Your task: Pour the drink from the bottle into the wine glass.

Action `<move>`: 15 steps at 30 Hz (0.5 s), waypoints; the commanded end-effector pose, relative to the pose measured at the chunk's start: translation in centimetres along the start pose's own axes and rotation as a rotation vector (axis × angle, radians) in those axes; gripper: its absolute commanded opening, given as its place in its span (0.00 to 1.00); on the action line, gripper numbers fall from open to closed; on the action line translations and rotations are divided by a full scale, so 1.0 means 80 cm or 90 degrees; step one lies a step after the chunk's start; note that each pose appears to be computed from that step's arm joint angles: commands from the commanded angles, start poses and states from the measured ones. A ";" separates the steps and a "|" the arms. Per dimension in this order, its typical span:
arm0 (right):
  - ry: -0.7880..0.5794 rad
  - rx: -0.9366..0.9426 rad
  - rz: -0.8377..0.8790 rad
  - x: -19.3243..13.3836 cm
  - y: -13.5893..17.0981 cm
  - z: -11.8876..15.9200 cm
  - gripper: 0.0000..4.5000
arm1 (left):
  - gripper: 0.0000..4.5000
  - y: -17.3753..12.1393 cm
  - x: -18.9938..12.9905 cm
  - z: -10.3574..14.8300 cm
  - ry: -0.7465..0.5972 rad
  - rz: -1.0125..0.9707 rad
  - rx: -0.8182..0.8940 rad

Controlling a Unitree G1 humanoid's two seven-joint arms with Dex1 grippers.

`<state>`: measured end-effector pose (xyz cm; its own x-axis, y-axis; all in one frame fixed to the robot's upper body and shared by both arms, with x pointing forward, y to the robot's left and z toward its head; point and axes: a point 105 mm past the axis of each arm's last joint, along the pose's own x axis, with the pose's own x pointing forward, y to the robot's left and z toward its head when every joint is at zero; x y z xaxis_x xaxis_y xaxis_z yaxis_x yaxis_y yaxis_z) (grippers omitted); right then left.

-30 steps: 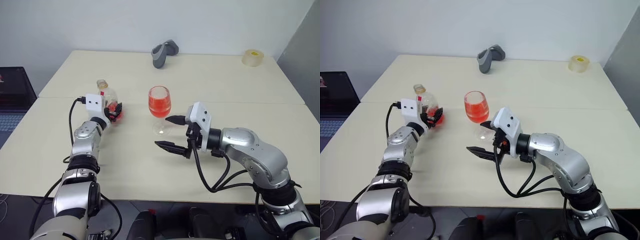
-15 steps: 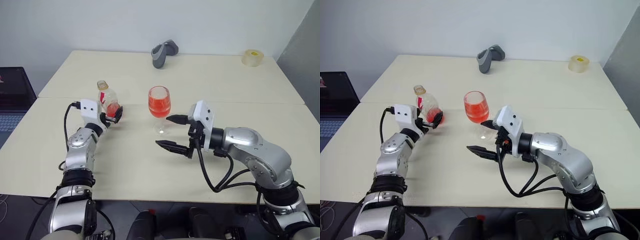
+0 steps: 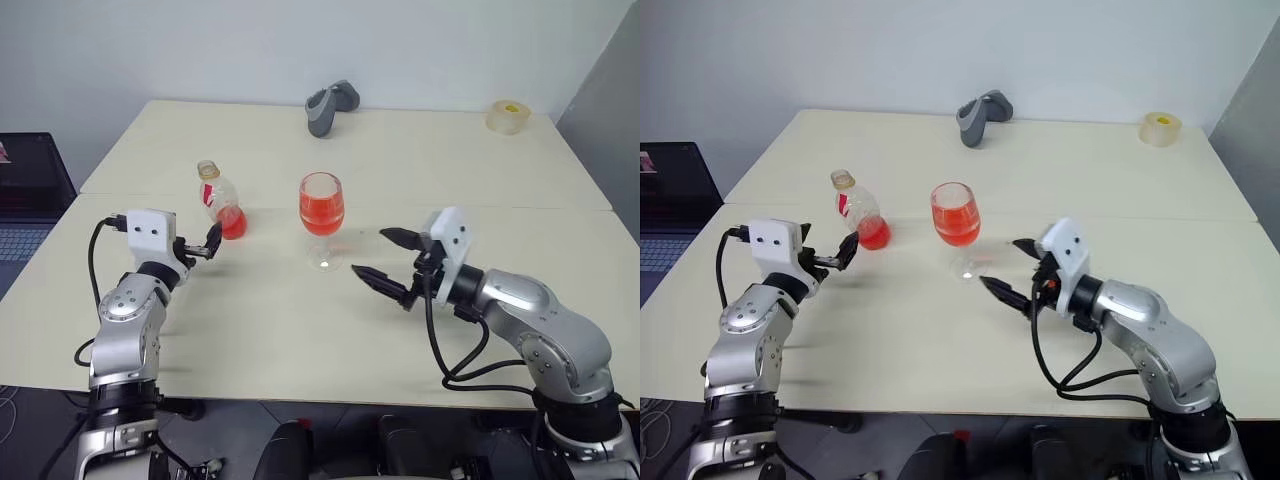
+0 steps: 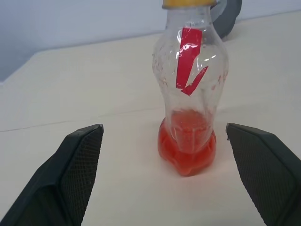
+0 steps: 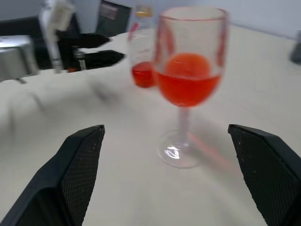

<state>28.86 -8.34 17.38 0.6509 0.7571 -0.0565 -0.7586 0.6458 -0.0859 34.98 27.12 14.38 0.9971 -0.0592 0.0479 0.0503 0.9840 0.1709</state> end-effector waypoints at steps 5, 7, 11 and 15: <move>-0.039 0.025 -0.175 -0.038 -0.055 -0.033 1.00 | 1.00 -0.004 -0.026 0.012 -0.036 0.010 -0.001; -0.055 0.031 -0.218 -0.043 -0.069 -0.037 1.00 | 1.00 -0.005 -0.029 0.011 -0.039 0.016 -0.012; -0.086 0.038 -0.283 -0.048 -0.093 -0.036 1.00 | 1.00 -0.007 -0.036 0.007 -0.039 0.018 -0.013; -0.096 0.029 -0.338 -0.055 -0.115 -0.040 1.00 | 1.00 -0.006 -0.042 0.000 -0.026 0.009 -0.005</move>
<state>32.92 -17.15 13.79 0.9293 0.3640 0.0617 -0.3655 0.9307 0.0144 31.93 26.69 12.18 0.9988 -0.0443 0.0201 0.0412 0.9899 0.1353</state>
